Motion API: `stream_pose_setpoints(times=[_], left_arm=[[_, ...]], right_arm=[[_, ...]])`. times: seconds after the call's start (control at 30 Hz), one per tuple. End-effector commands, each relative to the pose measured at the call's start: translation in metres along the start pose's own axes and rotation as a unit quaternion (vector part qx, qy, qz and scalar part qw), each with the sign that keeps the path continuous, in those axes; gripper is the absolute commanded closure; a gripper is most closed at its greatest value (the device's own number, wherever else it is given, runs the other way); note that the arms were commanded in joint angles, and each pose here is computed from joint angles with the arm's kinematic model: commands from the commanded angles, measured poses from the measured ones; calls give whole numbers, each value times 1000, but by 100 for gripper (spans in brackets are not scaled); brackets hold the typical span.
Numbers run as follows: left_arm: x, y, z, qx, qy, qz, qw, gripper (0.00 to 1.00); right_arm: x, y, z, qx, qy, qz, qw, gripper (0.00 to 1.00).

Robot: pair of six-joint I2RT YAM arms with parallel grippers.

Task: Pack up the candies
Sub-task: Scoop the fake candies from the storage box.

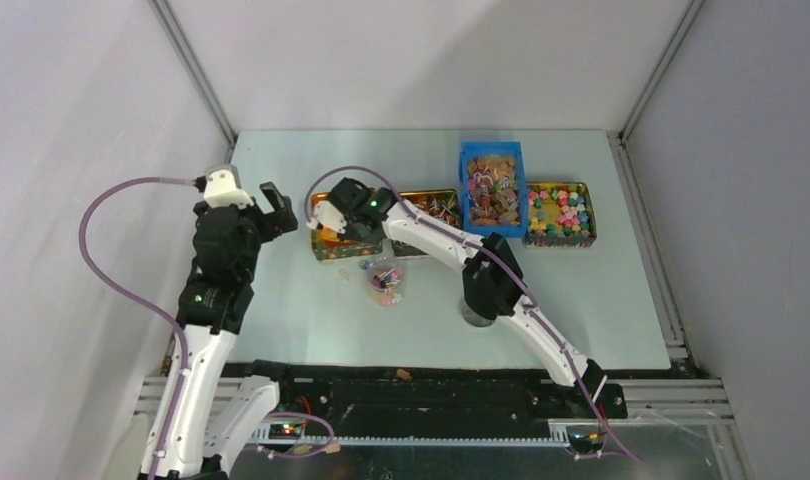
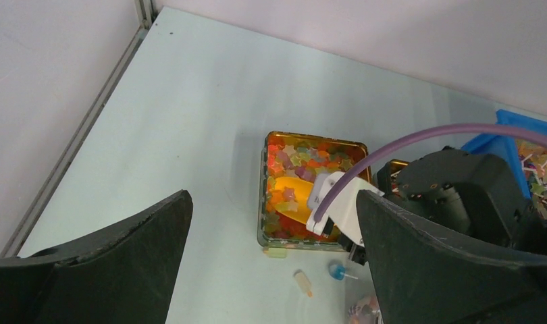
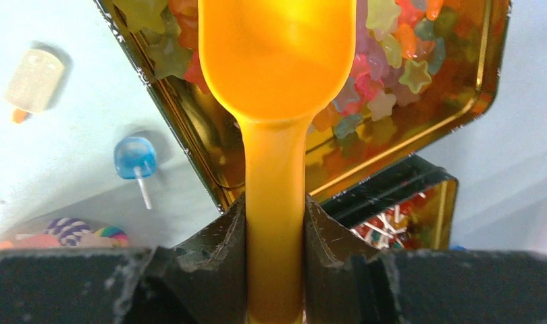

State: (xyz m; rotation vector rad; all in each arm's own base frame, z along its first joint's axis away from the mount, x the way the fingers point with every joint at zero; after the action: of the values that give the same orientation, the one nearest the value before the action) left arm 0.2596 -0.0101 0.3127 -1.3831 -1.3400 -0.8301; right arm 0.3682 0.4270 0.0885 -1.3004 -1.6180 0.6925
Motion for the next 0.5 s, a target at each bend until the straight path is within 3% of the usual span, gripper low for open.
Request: stream_pose_setpoints(times=[0.0,0.47], left_arm=[[-2,0,1,3,-2,-4,1000,0],[-16,5,3,4,3,17,1000,0]], right_arm=[[29,-30,-5,41,48,-84,994,100],[23,-19,-3,115,134,-110,978,100]])
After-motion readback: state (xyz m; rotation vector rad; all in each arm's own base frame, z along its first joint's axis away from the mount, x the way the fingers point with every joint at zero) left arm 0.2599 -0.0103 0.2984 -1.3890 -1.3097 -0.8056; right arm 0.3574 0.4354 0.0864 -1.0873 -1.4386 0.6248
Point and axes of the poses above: each gripper's point midway between its finger pads, its own y axis out along the fingers, its own z axis along the line the jaws close on, x = y × z, the point moved 3 cm from there along -y, back along the fingers, and after that the axes turned 4 degrees about -y, right-handed, at the moved point
